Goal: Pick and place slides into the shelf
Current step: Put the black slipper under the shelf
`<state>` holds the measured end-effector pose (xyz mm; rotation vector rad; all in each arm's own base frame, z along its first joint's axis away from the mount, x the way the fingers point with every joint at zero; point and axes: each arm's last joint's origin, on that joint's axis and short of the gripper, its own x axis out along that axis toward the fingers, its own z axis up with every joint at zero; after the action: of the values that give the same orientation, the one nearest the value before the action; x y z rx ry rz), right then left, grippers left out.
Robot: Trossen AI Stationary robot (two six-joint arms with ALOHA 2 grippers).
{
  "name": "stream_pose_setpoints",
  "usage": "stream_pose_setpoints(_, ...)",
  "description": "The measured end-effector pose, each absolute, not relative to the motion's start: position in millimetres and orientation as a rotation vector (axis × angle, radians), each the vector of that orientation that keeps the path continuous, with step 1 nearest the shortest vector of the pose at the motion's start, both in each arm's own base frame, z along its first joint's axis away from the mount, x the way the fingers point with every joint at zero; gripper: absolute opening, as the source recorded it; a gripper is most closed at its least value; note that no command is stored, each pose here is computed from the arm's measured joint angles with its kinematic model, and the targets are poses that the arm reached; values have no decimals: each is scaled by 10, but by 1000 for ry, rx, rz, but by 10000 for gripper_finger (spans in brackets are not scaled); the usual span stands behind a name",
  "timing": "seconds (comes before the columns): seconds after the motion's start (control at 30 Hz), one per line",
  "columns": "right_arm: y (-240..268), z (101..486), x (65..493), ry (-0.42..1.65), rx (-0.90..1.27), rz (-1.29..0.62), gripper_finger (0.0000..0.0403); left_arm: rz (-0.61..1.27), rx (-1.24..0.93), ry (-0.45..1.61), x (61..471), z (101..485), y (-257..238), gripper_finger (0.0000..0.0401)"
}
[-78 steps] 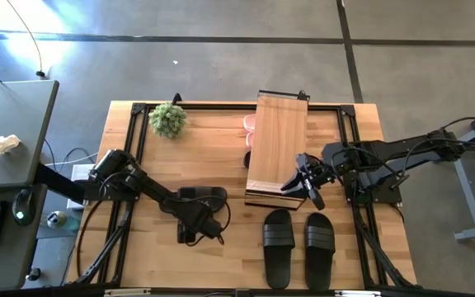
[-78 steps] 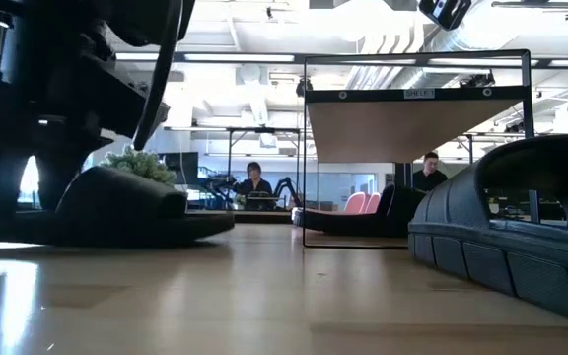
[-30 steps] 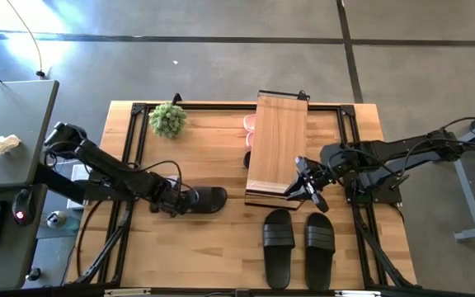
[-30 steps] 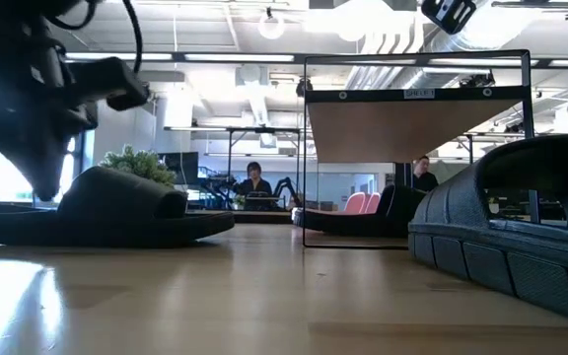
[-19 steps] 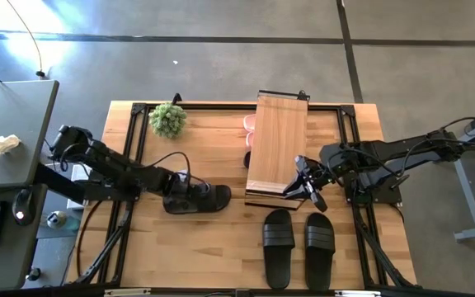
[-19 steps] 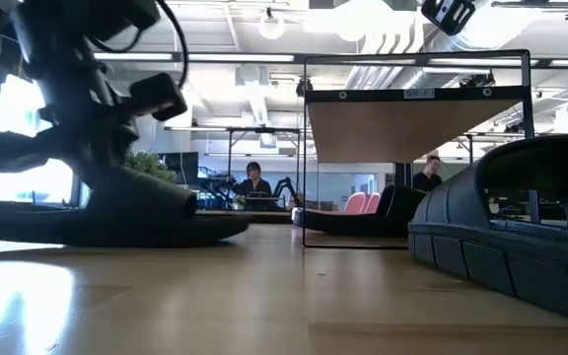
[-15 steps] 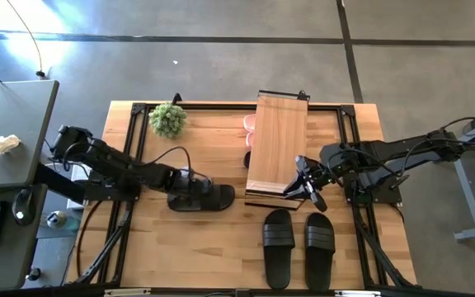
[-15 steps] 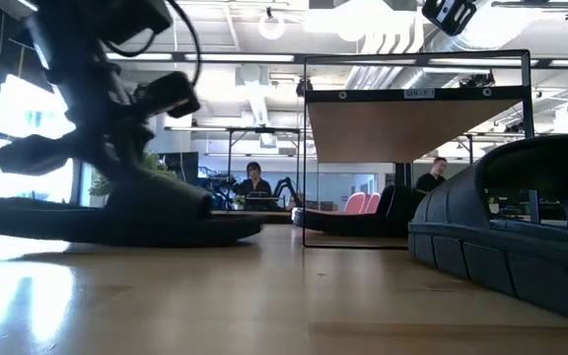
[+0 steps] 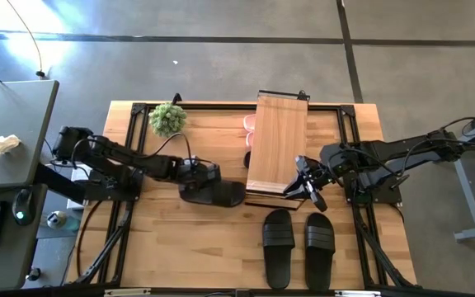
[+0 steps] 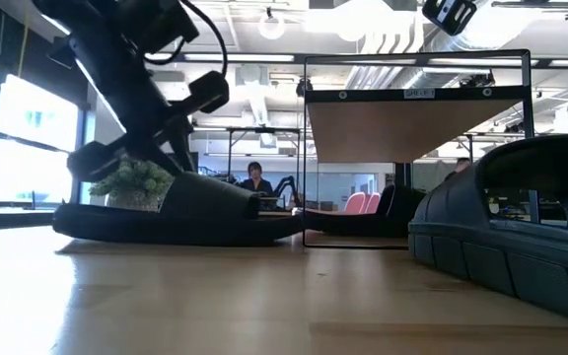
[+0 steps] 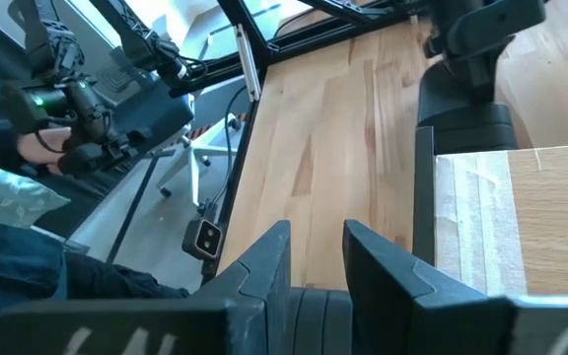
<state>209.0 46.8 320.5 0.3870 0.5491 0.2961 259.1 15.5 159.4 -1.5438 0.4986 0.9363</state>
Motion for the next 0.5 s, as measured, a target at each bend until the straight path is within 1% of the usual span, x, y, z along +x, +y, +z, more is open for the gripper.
stream_pose_setpoints(0.1,468,3205,2089,549,387,296,87,904,-1552,499,2638,1568,172,0)
stream_pose_setpoints(0.3,468,3205,2090,549,387,296,87,931,-1547,535,2687,1469,163,0)
stream_pose_setpoints(0.5,468,3208,2091,545,385,295,87,927,-1522,510,2851,1523,226,0)
